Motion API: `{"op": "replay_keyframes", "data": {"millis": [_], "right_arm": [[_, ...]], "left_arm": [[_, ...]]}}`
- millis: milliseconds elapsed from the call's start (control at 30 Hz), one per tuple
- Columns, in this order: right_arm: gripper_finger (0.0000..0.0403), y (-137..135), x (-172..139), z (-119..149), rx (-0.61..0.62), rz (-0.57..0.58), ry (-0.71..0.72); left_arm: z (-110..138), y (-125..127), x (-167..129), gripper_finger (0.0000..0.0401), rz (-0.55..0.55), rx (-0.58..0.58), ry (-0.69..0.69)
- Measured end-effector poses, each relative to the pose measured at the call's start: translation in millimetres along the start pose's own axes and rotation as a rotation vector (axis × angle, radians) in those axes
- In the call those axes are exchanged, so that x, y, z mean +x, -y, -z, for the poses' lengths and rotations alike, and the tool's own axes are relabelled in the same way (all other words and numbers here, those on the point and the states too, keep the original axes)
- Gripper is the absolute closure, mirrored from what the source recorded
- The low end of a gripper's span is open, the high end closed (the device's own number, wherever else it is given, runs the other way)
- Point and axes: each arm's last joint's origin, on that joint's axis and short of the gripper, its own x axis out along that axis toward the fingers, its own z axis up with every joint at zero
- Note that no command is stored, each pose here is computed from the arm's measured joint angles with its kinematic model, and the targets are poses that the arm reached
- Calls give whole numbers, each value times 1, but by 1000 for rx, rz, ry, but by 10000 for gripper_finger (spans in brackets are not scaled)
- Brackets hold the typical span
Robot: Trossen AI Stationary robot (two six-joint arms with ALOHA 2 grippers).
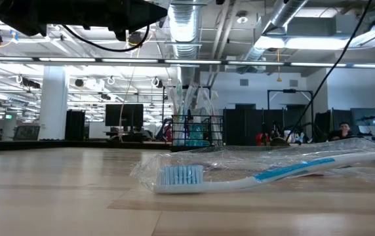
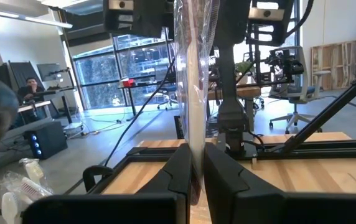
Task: Pick & Place toothbrushing station
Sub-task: Put the purple toothbrush into the mesh organizer
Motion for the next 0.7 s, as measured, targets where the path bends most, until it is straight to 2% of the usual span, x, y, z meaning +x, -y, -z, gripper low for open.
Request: {"op": "replay_keyframes", "data": {"millis": [133,267,433,700], "right_arm": [[207,1,6,1,29,11,52],[203,0,13,7,20,15,70],[224,1,19,10,12,24,105],[280,-5,18,4,8,14,144]], "left_arm": [[0,0,0,386,0,0,1],[0,0,0,386,0,0,1],[0,0,0,386,0,-1,2],[0,0,0,386,0,-1,2]]}}
